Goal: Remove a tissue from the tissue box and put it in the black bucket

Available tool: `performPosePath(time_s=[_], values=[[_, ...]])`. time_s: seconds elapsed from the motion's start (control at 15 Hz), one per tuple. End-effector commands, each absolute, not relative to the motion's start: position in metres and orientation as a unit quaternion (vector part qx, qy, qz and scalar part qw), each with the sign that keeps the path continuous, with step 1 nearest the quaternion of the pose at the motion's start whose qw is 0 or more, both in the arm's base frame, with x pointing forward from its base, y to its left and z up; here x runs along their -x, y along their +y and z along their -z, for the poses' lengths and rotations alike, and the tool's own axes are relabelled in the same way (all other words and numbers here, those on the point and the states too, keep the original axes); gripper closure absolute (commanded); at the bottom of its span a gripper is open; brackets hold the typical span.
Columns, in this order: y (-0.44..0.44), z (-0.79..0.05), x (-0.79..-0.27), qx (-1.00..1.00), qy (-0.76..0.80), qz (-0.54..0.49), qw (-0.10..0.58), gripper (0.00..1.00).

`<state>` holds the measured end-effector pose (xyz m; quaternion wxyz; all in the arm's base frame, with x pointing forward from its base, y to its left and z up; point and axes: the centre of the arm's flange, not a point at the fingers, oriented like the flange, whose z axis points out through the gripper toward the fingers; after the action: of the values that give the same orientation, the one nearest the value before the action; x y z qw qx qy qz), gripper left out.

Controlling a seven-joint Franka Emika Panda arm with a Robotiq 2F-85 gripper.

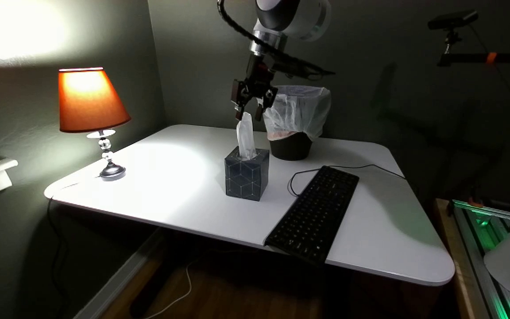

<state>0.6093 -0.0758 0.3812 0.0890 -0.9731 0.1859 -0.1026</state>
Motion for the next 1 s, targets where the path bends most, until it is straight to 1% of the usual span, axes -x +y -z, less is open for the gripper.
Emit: performPosePath(time_s=[0.0, 0.33, 0.4, 0.8, 0.87, 0.93], values=[[-0.072, -0.385, -0.615, 0.973, 0.195, 0.096, 0.08, 0.6], [-0.074, -0.388, -0.618, 0.972, 0.198, 0.105, 0.071, 0.98], [-0.076, -0.389, -0.618, 0.972, 0.197, 0.104, 0.071, 1.0], [-0.078, -0.409, -0.608, 0.971, 0.198, 0.12, 0.054, 1.0], [-0.079, -0.413, -0.606, 0.97, 0.201, 0.132, 0.044, 1.0], [-0.079, -0.419, -0.604, 0.968, 0.197, 0.157, 0.015, 1.0]])
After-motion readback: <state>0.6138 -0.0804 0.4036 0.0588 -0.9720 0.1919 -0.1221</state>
